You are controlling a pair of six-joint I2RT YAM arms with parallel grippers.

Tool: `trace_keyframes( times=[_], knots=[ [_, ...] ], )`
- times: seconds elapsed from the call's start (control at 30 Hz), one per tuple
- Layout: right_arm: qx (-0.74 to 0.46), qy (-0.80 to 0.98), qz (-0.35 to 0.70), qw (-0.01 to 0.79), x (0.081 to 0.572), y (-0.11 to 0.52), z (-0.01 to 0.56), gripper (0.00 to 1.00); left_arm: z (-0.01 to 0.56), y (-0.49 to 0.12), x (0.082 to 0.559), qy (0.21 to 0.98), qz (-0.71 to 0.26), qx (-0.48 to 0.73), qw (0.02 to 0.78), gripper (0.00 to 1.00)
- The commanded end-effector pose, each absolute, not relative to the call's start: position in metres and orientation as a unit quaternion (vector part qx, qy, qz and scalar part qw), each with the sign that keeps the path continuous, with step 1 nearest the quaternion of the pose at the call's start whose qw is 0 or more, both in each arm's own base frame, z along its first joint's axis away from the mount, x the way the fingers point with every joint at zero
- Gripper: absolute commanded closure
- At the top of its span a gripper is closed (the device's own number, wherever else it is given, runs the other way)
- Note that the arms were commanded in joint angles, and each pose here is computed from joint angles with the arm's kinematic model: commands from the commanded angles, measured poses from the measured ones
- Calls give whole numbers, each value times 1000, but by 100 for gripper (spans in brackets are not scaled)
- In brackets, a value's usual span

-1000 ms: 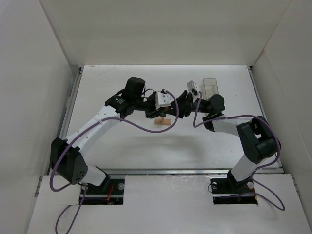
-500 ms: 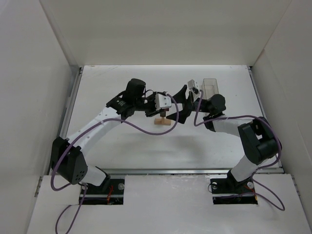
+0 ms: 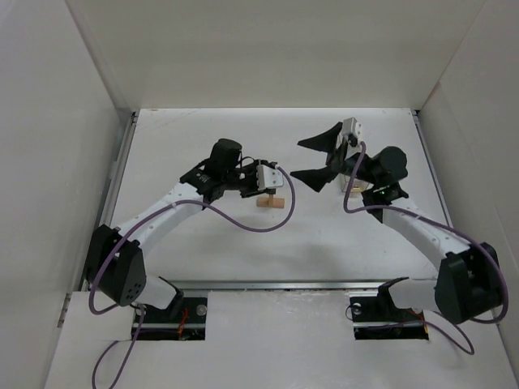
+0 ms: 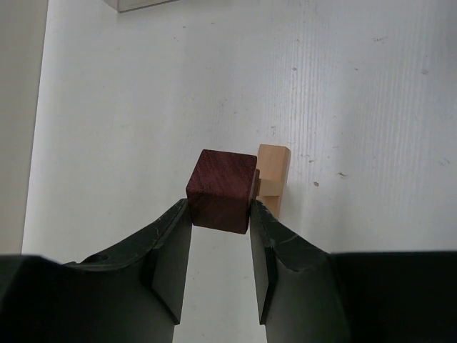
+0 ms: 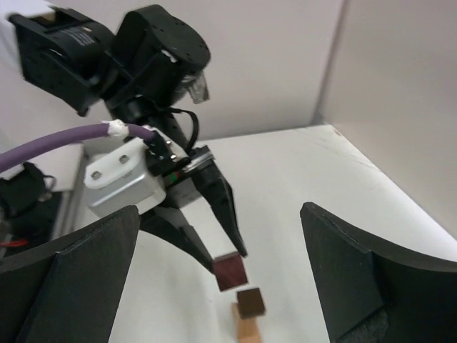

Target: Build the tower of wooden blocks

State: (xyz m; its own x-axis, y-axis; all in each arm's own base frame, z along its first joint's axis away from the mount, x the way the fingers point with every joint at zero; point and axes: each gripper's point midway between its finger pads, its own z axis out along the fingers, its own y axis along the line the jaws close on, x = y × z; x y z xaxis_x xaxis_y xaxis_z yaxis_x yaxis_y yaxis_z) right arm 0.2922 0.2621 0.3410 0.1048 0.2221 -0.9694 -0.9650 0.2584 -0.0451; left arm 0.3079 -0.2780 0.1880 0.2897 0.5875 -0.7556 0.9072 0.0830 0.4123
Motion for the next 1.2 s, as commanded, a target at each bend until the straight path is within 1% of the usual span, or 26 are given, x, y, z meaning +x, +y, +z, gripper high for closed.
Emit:
trace_keyframes(
  times=[0.0,0.07,0.13,0.2,0.23,0.37,0.53,0.77,0.97,1.17],
  knots=[
    [-399,548,398,618,305,251,318,0,191,-284,311,545,-179,664,480,100],
    [-394,547,377,635,302,243,321,0,187,-286,310,545,-186,666,475,100],
    [-384,563,372,631,298,238,310,0,185,-288,310,542,-191,666,475,100],
    [-374,562,362,642,294,232,313,0,178,-286,310,552,-200,662,467,100],
    [-376,568,361,637,291,231,305,0,175,-288,309,554,-207,661,462,100],
    [-372,570,352,642,288,225,303,0,167,-282,311,569,-214,657,445,100],
    [-381,569,349,641,285,224,303,0,160,-284,310,564,-221,664,439,100],
    [-389,563,351,639,280,225,301,0,161,-287,321,564,-218,655,453,100],
    [-389,563,345,642,281,222,302,0,153,-289,325,569,-221,656,444,100],
    [-391,565,343,640,279,221,299,0,160,-288,329,571,-219,646,456,100]
  ],
)
